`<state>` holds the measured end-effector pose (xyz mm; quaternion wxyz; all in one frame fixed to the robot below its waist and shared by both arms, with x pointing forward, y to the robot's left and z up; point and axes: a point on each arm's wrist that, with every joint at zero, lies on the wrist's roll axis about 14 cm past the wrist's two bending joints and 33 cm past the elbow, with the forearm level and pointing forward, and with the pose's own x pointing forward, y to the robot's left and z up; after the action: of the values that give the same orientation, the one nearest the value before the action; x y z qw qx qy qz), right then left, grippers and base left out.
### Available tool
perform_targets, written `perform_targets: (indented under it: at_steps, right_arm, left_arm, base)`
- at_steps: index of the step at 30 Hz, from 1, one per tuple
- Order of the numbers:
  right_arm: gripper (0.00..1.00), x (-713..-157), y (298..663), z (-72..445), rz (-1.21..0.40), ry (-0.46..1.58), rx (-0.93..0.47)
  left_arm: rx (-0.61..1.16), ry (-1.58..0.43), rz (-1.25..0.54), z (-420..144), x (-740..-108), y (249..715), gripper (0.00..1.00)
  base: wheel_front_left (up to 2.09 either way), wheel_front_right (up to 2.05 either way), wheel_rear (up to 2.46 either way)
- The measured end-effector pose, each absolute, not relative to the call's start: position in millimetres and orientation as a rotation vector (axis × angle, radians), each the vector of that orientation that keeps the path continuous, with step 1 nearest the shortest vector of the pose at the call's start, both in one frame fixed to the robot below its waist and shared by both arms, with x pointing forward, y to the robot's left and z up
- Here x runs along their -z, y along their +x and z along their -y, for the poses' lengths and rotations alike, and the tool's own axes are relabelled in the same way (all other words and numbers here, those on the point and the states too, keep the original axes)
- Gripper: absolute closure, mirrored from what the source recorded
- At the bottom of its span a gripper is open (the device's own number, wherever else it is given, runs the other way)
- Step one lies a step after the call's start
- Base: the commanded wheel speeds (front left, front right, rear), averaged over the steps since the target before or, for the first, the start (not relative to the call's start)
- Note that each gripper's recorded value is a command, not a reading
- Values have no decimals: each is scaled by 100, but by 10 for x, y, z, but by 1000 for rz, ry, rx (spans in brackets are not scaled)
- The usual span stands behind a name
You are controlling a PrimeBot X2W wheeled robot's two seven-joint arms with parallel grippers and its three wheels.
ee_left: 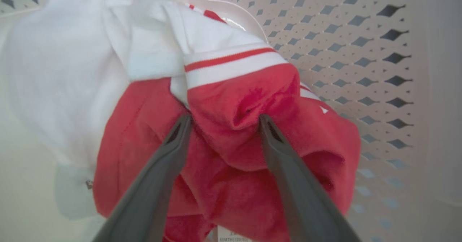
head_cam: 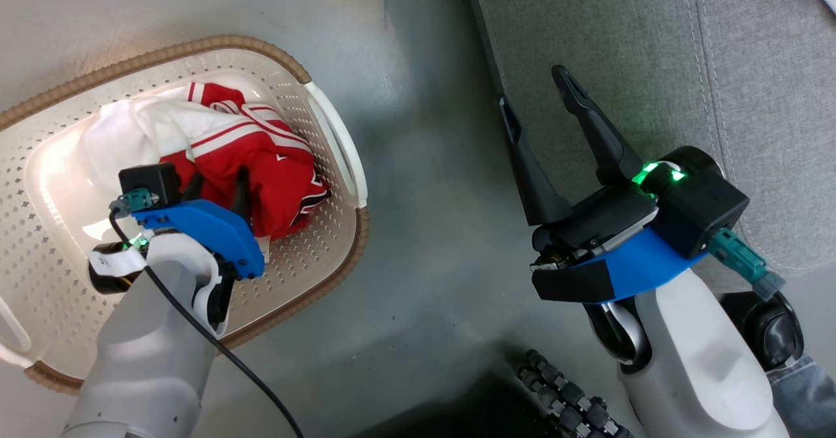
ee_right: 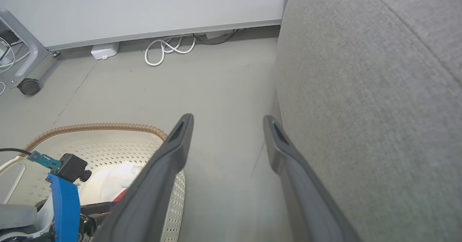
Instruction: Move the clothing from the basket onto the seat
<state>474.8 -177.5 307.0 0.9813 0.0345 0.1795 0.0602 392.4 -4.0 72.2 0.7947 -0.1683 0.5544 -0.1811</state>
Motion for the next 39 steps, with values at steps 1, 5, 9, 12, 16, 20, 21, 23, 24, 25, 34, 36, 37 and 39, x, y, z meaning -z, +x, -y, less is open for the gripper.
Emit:
perform_targets:
  at_steps: [1, 5, 9, 12, 16, 20, 21, 23, 24, 25, 34, 36, 37, 39]
  right_arm:
    - [0, -3064, 4746, 1770, -363, 70, -122]
    - [0, -3056, 4743, 1760, -365, 72, -125]
    - [0, -3053, 4740, 1758, -366, 73, -126]
    - [0, -3056, 4739, 1757, -366, 72, -126]
    - [0, -3064, 4739, 1758, -365, 72, -126]
    - [0, -3069, 4739, 1759, -364, 73, -125]
    - [0, -3072, 4740, 1759, -363, 73, -125]
    - [0, -3076, 4741, 1758, -362, 74, -125]
    - [0, -3079, 4741, 1757, -361, 74, -126]
    - [0, -3083, 4742, 1755, -361, 74, -126]
    - [0, -3126, 4765, 1729, -348, 78, -133]
    - [0, -3149, 4775, 1711, -342, 79, -138]
    - [0, -3168, 4784, 1701, -337, 79, -141]
    - [0, -3214, 4802, 1680, -326, 80, -147]
  left_arm:
    - [391, -371, -1197, 67, -724, 3924, 0]
    - [390, -397, -1207, 119, -727, 3924, 0]
    - [395, -425, -1194, 197, -761, 3969, 0]
    - [418, -435, -1180, 264, -799, 4001, 0]
    - [434, -435, -1175, 272, -815, 4016, 60]
    - [470, -421, -1171, 294, -837, 4001, 100]
    - [474, -421, -1171, 297, -844, 3999, 100]
    - [480, -421, -1171, 294, -853, 3999, 100]
    - [483, -419, -1171, 288, -857, 3998, 100]
    - [483, -419, -1171, 281, -860, 3994, 100]
    - [498, -418, -1155, 265, -937, 4016, 100]
    - [504, -419, -1146, 272, -981, 4020, 100]
    - [506, -419, -1142, 269, -1004, 4025, 100]
    - [510, -416, -1128, 263, -1063, 4046, 100]
  base:
    - [0, 0, 0]
    - [0, 0, 0]
    - [0, 0, 0]
    - [0, 0, 0]
    - [0, 0, 0]
    - [0, 0, 0]
    - [0, 0, 0]
    - [0, 0, 0]
    - [0, 0, 0]
    - [0, 0, 0]
    - [0, 0, 0]
    - [0, 0, 0]
    - [0, 0, 0]
    - [0, 0, 0]
